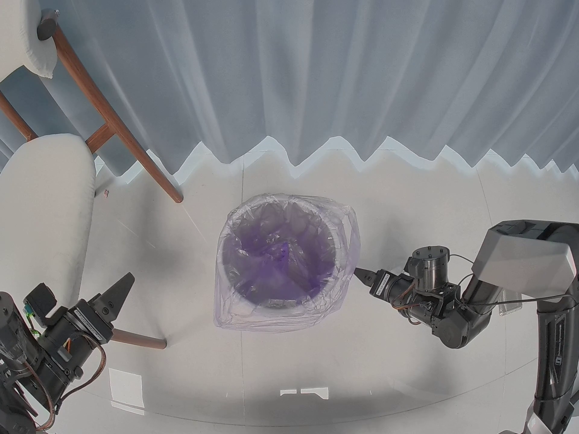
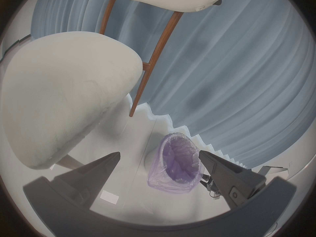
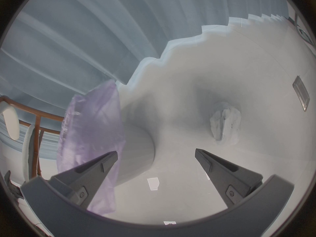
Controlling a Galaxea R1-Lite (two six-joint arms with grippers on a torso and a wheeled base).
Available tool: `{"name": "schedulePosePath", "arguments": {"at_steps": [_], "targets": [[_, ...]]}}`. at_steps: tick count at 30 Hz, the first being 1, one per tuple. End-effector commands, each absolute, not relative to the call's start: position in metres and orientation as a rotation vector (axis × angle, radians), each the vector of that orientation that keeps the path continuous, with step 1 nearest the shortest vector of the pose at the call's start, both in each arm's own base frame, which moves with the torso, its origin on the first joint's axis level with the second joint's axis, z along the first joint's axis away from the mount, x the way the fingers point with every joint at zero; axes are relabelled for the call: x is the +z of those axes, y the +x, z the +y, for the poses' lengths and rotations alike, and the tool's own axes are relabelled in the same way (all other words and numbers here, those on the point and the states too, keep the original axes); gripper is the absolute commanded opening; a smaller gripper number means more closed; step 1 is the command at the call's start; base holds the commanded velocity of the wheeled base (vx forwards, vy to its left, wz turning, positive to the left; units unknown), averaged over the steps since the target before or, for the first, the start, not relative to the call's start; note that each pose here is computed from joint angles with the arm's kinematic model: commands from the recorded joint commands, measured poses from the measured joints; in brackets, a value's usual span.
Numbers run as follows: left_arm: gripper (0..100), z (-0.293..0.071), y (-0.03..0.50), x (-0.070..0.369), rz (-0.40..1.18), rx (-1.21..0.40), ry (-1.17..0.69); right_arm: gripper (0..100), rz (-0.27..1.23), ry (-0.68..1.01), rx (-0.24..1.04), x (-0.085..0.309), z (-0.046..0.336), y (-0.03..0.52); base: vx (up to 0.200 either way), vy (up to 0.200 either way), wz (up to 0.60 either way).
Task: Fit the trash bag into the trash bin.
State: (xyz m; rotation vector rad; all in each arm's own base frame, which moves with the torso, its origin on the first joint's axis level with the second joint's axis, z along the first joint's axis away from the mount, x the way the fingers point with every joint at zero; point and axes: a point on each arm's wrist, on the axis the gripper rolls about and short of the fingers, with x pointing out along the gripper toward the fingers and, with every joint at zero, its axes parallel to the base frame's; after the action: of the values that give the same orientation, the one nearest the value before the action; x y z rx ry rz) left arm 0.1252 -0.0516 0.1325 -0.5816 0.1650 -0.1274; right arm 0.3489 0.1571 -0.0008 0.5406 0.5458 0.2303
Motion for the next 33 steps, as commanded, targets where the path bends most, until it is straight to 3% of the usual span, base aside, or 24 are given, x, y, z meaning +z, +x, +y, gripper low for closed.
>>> {"name": "schedulePosePath", "arguments": {"at_steps": [1,5,14,20,26,33], "targets": [[100,-0.050,0.123,0.128,0.179,-0.107,-0.576,100,0.602,0.519,0.202,-0.032,0.156,0.352,0.000,0.000,0.00],[100,-0.049,0.123,0.127,0.184,-0.095,-0.571,100,0.631,0.487,0.181,-0.053,0.157,0.355,0.000,0.000,0.00],[100,-0.047,0.124,0.127,0.177,-0.068,-0.571,100,0.712,0.464,0.072,-0.053,0.151,0.367,0.000,0.000,0.00],[100,-0.047,0.123,0.125,0.195,-0.062,-0.566,100,0.543,0.630,0.064,0.016,0.140,0.341,0.000,0.000,0.00],[100,-0.047,0.123,0.126,0.190,-0.062,-0.567,100,0.448,0.814,0.252,0.100,0.138,0.284,0.000,0.000,0.00],[100,-0.047,0.123,0.125,0.199,-0.061,-0.562,100,0.499,0.808,0.278,0.089,0.150,0.278,0.000,0.000,0.00]]}}
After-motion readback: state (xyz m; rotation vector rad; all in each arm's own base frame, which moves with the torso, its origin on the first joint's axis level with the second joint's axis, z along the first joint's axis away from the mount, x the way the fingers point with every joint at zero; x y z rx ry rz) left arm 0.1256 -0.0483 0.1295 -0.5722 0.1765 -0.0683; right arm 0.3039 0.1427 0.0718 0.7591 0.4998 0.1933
